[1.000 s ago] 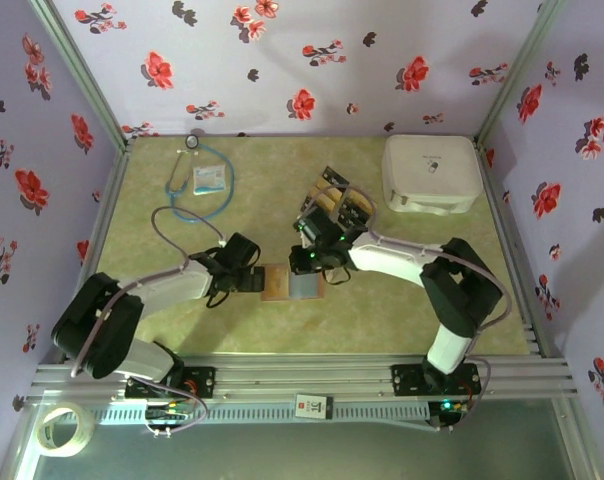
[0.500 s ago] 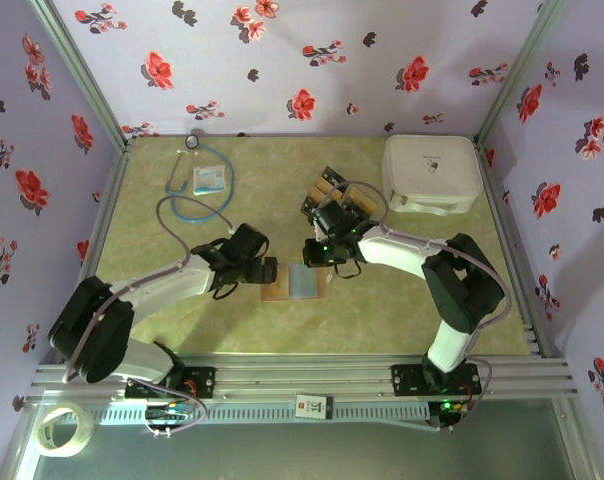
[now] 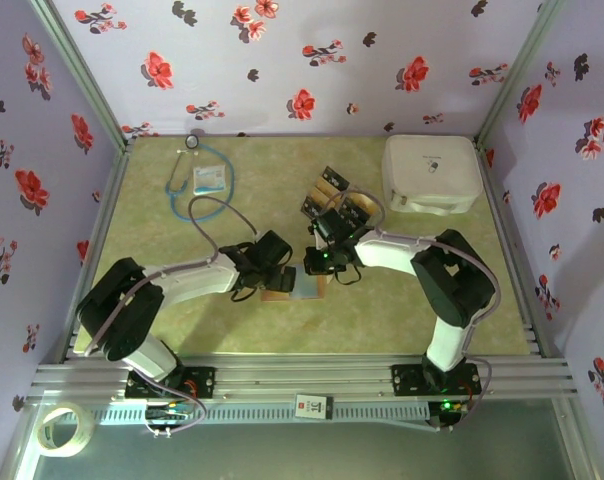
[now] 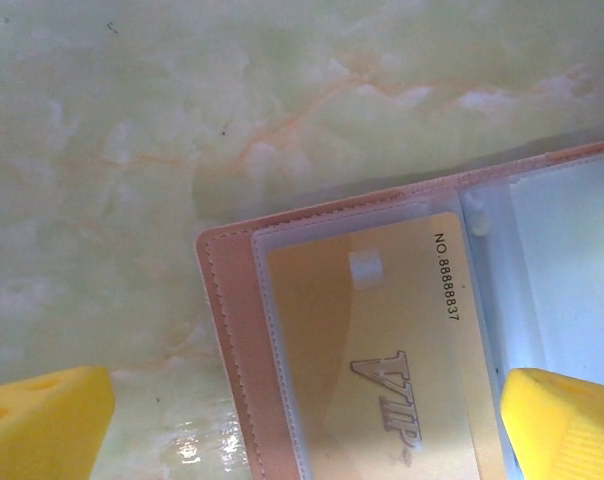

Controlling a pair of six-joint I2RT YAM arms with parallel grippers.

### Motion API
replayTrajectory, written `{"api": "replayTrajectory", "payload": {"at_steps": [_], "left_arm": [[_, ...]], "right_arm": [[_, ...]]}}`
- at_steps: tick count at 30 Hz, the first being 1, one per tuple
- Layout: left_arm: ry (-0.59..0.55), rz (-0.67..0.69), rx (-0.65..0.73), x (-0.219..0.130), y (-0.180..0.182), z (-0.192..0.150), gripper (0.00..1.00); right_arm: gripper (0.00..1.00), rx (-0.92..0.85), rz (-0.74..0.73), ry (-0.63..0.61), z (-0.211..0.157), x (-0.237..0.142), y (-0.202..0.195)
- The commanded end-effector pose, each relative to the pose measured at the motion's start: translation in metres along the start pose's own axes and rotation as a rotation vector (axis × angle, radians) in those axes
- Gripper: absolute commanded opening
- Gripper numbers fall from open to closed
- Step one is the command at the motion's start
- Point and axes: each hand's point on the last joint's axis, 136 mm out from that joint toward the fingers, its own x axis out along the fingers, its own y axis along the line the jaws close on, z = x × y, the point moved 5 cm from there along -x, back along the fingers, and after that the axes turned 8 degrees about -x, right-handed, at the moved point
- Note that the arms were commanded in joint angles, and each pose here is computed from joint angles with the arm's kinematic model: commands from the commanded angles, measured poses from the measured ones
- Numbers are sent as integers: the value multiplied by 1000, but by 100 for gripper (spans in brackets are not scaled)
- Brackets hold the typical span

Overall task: Put the credit cards into the card holder
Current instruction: Flip over the card slot on the card holder.

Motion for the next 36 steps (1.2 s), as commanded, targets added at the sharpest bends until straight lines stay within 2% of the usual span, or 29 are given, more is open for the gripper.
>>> {"api": "replayTrajectory", "payload": {"at_steps": [1,16,28,30,36], "left_arm": [[-18,-21,-13,0,-9,4,100],[-38,-56,26,3,-16,-2,100],[1,-12,43,18,-4,-19,100],[7,-1,41,19,-2,-22,100],[11,6,36,21,2,-26,100]], "right_arm": [[9,10,28,22,-7,10,2],[9,14,35,26,-9,15,7],[9,18,49,12,-5,11,11],[11,16,48,5,-4,7,12],[30,17,44,-50,5,-15,15]]}}
